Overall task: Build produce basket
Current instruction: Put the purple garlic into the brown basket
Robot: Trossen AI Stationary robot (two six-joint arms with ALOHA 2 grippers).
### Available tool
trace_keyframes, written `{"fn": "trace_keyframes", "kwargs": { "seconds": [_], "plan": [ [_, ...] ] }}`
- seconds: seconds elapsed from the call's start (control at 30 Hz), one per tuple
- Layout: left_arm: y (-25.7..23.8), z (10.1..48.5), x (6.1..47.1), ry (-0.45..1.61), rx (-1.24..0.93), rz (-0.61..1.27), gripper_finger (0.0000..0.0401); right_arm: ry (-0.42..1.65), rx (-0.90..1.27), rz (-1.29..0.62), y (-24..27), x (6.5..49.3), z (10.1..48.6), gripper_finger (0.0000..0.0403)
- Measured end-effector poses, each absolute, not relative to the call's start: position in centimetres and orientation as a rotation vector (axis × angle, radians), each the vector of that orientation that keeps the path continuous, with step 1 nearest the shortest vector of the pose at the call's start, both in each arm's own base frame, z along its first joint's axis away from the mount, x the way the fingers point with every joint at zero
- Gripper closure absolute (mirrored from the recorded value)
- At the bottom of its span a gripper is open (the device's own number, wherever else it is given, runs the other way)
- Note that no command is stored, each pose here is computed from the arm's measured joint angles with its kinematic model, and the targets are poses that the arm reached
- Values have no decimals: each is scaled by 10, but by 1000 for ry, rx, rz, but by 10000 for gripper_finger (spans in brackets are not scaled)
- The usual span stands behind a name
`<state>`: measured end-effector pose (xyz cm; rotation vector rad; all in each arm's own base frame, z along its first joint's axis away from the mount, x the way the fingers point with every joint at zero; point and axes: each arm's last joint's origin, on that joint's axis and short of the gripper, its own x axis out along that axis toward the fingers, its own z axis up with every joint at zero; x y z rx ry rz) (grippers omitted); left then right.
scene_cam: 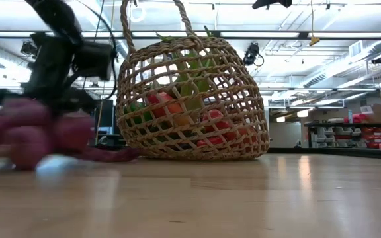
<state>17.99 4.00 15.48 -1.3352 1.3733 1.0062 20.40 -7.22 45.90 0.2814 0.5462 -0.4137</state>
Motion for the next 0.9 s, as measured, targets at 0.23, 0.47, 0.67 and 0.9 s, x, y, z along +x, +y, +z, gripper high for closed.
{"fn": "trace_keyframes", "kwargs": {
  "seconds": [0.23, 0.47, 0.67, 0.9],
  "plan": [
    [43, 196, 192, 1329, -1298, 877, 215, 548, 264, -439, -79, 201, 459, 184],
    [40, 257, 191, 1455, -1199, 699, 202, 545, 277, -459, -84, 199, 459, 184],
    [42, 323, 190, 1408, -1113, 585, 214, 543, 286, -461, -84, 199, 459, 184],
    [46, 387, 180, 1210, -1044, 472, 212, 537, 314, -466, -84, 199, 459, 184]
  ]
}}
